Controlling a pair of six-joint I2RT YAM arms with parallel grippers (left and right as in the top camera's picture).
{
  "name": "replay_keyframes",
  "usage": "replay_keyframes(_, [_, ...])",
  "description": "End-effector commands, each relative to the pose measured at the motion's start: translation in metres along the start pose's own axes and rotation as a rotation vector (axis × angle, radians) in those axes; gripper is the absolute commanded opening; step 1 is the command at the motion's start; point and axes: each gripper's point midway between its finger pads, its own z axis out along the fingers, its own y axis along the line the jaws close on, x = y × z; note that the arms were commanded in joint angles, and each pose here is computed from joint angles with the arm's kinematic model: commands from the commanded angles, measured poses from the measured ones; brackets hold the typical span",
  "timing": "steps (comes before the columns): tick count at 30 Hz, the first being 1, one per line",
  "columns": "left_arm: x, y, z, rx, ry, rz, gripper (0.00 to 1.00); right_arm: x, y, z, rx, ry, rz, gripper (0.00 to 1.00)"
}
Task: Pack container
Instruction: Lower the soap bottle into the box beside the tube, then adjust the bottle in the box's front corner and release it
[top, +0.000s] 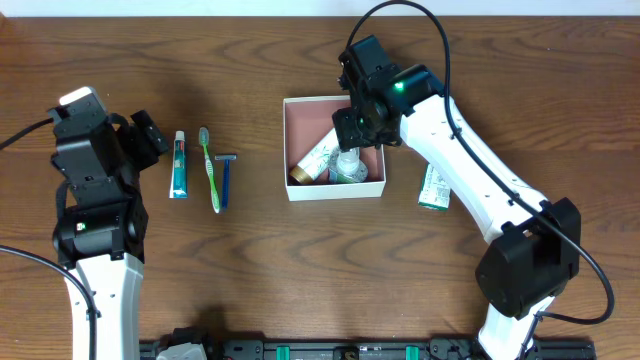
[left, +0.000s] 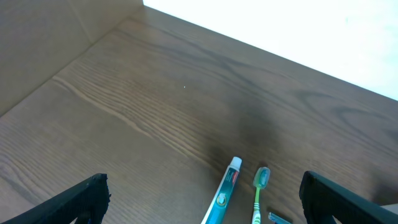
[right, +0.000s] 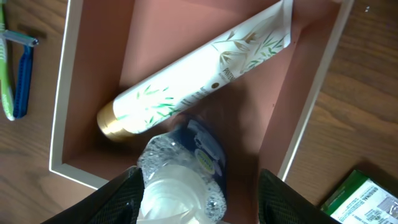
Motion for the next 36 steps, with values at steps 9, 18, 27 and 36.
replay_keyframes(9, [-0.01,0.0,-0.004,0.003,-0.022,0.009,0.98,-0.017,0.028,-0.065,-0.086,-0.182,-0.089,0.57])
replay_keyframes(18, [-0.01,0.0,-0.004,0.003,-0.022,0.009,0.98,0.013,0.076,-0.062,-0.154,-0.118,-0.214,0.5])
replay_keyframes(27, [-0.01,0.0,-0.004,0.003,-0.022,0.01,0.98,0.029,0.071,-0.012,-0.023,-0.008,-0.228,0.41])
replay_keyframes(36, [-0.01,0.0,-0.004,0.003,-0.022,0.009,0.98,0.043,0.066,0.038,0.013,0.107,-0.229,0.28])
